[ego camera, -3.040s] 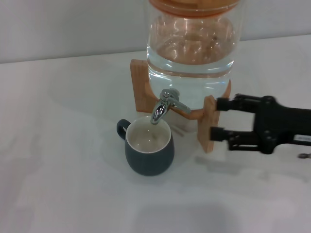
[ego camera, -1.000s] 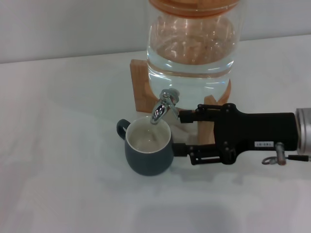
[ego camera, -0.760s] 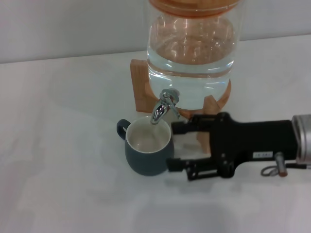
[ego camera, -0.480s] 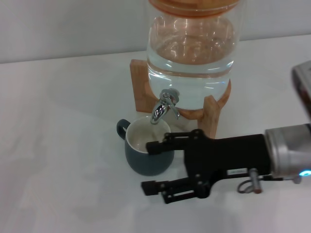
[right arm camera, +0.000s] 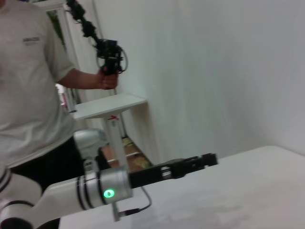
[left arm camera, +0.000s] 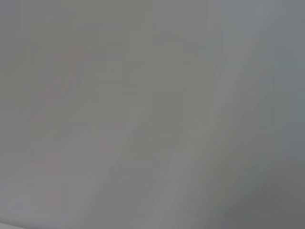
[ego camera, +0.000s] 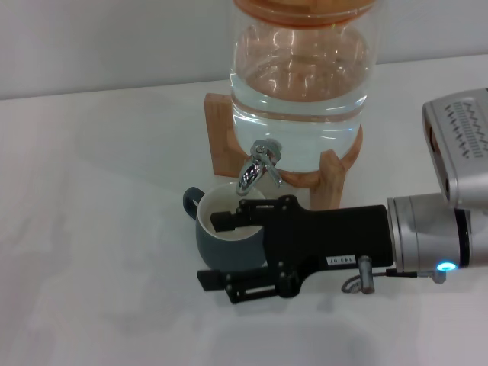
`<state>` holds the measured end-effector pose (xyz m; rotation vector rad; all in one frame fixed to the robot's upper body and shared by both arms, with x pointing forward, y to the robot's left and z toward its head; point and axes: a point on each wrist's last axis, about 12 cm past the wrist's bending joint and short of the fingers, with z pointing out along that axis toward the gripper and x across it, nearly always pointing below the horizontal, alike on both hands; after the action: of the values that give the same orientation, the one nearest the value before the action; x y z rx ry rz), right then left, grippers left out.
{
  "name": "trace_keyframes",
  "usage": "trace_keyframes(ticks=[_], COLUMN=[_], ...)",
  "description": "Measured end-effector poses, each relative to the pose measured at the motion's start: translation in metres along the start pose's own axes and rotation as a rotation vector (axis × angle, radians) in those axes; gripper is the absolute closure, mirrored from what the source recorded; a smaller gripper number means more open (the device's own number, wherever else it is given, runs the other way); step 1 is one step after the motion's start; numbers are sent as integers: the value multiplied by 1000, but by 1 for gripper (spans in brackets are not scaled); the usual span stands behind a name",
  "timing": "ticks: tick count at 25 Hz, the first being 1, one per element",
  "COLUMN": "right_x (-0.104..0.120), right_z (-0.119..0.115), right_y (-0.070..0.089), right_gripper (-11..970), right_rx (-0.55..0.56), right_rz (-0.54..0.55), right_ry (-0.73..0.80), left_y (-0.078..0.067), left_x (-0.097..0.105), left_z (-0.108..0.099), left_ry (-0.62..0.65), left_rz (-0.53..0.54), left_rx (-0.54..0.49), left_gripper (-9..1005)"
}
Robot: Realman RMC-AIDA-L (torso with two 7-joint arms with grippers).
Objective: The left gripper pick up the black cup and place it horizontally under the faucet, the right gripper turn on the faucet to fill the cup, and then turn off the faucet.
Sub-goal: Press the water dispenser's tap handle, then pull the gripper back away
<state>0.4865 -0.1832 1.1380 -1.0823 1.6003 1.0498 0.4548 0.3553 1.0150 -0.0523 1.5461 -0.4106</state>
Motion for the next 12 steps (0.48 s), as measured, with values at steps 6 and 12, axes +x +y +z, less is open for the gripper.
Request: trace_keyframes(ticks=[6,12], right_x=[-1,0], right_z=[-3,-5], right_y=[-6,-10], right_gripper=[164,164], right_rx=[44,73], right_rz=[7,23], right_ry=[-6,-1], left_y=[0,0], left_x=[0,0], left_z=[-1,0], left_ry=[2,2], left_rz=[-2,-2], left_rx=[1,4], left_gripper=[562,562])
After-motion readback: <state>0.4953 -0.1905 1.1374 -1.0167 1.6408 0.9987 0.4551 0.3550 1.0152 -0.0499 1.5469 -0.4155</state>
